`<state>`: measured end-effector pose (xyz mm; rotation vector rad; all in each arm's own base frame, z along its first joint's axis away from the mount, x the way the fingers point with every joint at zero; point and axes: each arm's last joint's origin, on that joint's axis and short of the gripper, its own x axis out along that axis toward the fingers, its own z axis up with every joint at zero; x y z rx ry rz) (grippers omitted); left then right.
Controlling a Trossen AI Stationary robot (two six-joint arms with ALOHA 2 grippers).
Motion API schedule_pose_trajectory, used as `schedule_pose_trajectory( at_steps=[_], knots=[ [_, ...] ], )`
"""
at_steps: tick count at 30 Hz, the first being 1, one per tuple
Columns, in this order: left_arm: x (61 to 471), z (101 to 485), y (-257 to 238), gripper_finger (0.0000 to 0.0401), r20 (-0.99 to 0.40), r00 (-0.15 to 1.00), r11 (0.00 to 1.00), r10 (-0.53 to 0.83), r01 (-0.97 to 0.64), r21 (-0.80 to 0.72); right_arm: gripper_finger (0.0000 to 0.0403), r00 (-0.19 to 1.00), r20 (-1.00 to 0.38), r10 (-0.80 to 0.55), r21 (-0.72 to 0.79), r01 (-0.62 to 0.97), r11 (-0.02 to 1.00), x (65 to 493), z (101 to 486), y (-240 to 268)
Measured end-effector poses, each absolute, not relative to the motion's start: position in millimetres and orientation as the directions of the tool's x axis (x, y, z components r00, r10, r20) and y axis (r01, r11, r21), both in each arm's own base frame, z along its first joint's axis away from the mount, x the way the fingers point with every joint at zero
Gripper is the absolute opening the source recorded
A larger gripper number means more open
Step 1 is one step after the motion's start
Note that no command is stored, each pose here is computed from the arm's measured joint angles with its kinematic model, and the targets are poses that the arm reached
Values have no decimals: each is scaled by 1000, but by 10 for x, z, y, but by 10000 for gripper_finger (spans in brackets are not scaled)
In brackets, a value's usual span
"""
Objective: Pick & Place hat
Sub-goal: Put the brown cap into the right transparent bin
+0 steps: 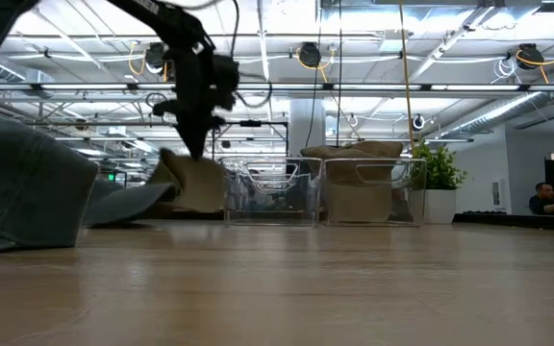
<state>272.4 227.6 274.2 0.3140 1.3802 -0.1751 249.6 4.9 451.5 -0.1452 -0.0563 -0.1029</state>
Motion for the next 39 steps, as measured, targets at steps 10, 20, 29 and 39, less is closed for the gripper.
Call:
schedule_pose_trajectory(
  at_steps=[10, 20, 29, 39],
  knots=[
    [2420, 3480, 1788, 3, -926, 281, 918, 253, 232, 321, 235, 987, 63, -148, -108, 154, 982, 2495, 4514, 33],
    [2271, 3903, 1438, 2, -792, 327, 810, 516, 114, 575, 235, 987, 63, -148, -79, 153, 985, 2495, 4514, 33],
    [2404, 4069, 1160, 2, -667, 420, 707, 616, 78, 703, 235, 988, 62, -145, -77, 149, 986, 2495, 4514, 34],
    [2443, 4183, 927, 2, -583, 474, 639, 660, 55, 767, 235, 988, 54, -144, -2, 144, 990, 2495, 4506, 35]
  ],
)
